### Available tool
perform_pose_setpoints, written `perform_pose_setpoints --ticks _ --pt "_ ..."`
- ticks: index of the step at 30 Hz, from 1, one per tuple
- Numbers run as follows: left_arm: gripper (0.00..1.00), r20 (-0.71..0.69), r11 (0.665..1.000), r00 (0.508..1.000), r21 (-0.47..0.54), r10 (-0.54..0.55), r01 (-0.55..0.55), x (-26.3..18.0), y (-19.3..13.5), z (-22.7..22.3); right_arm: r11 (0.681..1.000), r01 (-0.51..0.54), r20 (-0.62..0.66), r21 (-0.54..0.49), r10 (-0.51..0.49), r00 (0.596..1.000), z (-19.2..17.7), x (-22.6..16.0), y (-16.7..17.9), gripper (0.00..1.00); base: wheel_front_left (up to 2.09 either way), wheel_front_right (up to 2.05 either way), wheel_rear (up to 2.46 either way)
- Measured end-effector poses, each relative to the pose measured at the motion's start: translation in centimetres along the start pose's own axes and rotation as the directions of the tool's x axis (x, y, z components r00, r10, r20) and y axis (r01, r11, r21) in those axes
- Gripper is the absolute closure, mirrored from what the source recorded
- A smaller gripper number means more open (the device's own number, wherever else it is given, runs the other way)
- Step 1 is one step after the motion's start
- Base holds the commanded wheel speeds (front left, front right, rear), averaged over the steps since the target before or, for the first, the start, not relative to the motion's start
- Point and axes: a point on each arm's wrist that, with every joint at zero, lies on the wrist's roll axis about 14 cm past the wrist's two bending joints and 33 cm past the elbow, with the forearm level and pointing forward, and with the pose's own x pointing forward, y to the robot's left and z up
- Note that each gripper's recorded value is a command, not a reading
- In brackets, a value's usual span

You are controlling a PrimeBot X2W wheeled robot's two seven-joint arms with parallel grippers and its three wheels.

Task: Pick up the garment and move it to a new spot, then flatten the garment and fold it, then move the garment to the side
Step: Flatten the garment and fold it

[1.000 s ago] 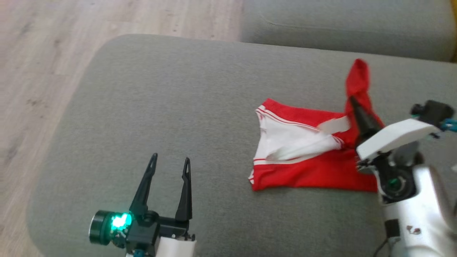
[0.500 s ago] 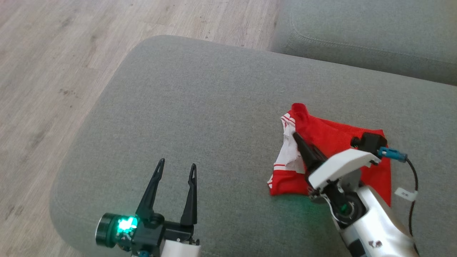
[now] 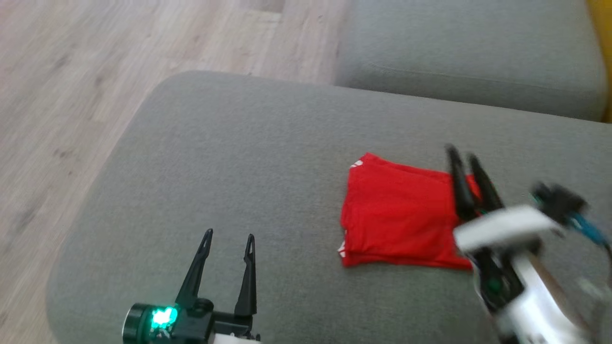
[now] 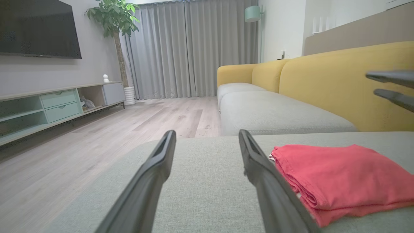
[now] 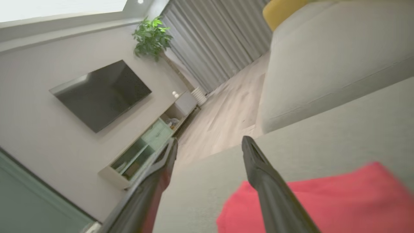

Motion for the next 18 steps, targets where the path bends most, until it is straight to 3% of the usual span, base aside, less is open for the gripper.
perform_pose_setpoints --ticks 4,7,10,13,18 --pt "0.00 0.000 1.000 1.000 -0.003 -0.024 0.024 0.2 -0.6 -0.1 0.984 0.153 0.065 -0.092 -0.148 0.987 1.1 -5.4 -6.1 0.00 0.00 0.00 0.00" --pt "0.00 -0.009 1.000 1.000 -0.004 -0.028 0.028 0.6 -0.5 -0.4 0.959 0.226 0.070 -0.172 -0.217 0.974 0.9 -8.7 -8.5 0.00 0.00 0.00 0.00" --pt "0.00 -0.020 0.999 0.999 0.004 -0.036 0.036 0.8 -0.4 -0.9 0.920 0.240 0.076 -0.311 -0.228 0.971 1.1 -10.6 -9.1 0.00 0.00 0.00 0.00" --pt "0.00 -0.048 0.999 0.998 0.001 -0.044 0.044 0.5 -0.6 -1.7 0.857 0.250 0.112 -0.451 -0.223 0.968 2.2 -12.0 -9.0 0.00 0.00 0.00 0.00" --pt "0.00 -0.089 0.999 0.995 0.007 -0.044 0.045 -0.7 -0.4 -3.0 0.816 0.275 0.111 -0.508 -0.255 0.961 -0.1 -15.1 -8.0 0.00 0.00 0.00 0.00"
